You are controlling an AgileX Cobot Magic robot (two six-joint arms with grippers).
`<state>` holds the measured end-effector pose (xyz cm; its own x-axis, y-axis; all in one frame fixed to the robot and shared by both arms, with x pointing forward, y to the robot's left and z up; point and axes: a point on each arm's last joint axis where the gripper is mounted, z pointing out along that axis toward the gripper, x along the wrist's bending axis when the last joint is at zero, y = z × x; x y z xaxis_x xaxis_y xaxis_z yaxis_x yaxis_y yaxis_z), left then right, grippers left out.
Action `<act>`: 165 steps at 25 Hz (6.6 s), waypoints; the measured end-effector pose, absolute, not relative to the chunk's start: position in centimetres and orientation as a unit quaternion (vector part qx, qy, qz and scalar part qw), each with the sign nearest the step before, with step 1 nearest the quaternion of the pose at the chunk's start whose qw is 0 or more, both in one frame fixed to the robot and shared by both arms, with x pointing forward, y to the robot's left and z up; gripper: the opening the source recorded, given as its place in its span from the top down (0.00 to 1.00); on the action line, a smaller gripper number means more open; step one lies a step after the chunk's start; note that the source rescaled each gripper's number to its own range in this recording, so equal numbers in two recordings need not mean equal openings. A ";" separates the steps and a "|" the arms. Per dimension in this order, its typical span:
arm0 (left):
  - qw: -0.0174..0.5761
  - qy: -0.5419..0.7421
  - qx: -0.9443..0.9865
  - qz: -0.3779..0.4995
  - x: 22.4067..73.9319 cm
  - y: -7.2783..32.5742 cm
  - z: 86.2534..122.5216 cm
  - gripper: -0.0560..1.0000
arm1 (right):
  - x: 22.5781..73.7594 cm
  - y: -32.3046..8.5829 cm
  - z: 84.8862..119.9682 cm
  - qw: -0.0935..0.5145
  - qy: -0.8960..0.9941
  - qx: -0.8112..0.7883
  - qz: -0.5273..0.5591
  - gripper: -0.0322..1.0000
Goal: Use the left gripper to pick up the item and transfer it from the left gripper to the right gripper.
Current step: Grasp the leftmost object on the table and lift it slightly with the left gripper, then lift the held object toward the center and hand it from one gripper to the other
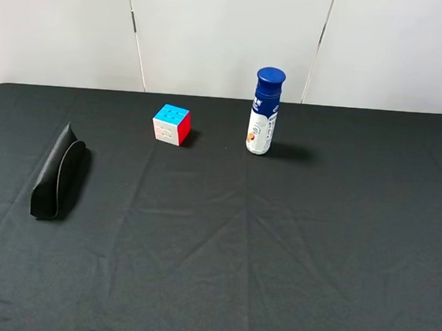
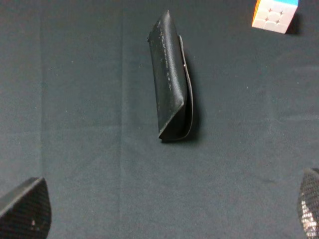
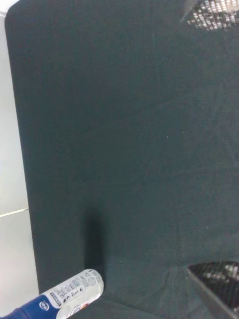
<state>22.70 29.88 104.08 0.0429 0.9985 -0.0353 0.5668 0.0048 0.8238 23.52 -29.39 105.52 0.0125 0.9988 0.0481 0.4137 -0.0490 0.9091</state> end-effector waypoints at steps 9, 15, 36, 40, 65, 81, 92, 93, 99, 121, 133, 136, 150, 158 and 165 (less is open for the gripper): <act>0.347 0.618 0.633 0.311 22.7 29.9 104.1 0.02 | 23.5 -29.4 105.5 0.371 0.581 0.607 0.395 0.00; 0.347 0.618 0.633 0.311 22.7 29.9 104.1 0.02 | 23.5 -29.4 105.5 0.371 0.581 0.607 0.395 0.00; 0.302 0.639 0.653 0.272 25.6 29.9 108.6 0.02 | 23.5 -29.4 105.5 0.371 0.581 0.607 0.395 0.00; 0.265 0.654 0.668 0.236 28.4 29.8 109.6 0.02 | 23.5 -29.4 105.5 0.371 0.581 0.607 0.395 0.00; 0.085 0.722 0.685 0.047 45.3 29.1 100.2 0.00 | 23.5 -29.4 105.5 0.371 0.581 0.607 0.395 0.00; 0.050 0.729 0.683 -0.004 51.2 27.7 91.9 0.00 | 23.5 -29.4 105.5 0.371 0.581 0.607 0.395 0.00; 0.023 0.729 0.684 -0.025 53.0 27.5 88.7 0.02 | 23.5 -29.4 105.5 0.371 0.581 0.607 0.395 0.00; 0.023 0.729 0.684 -0.025 53.0 27.5 88.7 0.05 | 23.5 -29.4 105.5 0.371 0.581 0.607 0.395 0.00; 0.023 0.729 0.684 -0.024 53.0 27.5 88.7 0.37 | 23.5 -29.4 105.5 0.371 0.581 0.607 0.395 0.00; -0.017 0.708 0.705 -0.036 55.1 27.5 92.1 0.93 | 23.5 -29.4 105.5 0.371 0.581 0.607 0.395 0.00; 0.002 0.692 0.722 -0.022 53.1 27.7 98.7 0.93 | 23.5 -29.4 105.5 0.371 0.581 0.607 0.395 0.00; -0.005 0.670 0.742 -0.030 52.4 27.4 99.9 0.93 | 23.5 -29.4 105.5 0.371 0.581 0.607 0.395 0.00; -0.019 0.457 0.888 -0.043 50.6 19.8 101.5 0.93 | 23.5 -29.4 105.5 0.371 0.581 0.607 0.395 0.00; -0.008 0.264 0.964 -0.035 49.0 15.8 101.5 0.93 | 23.5 -29.4 105.5 0.371 0.581 0.607 0.395 0.00; 0.034 0.119 0.992 -0.020 48.8 14.2 101.5 0.93 | 23.5 -29.4 105.5 0.371 0.581 0.607 0.395 0.00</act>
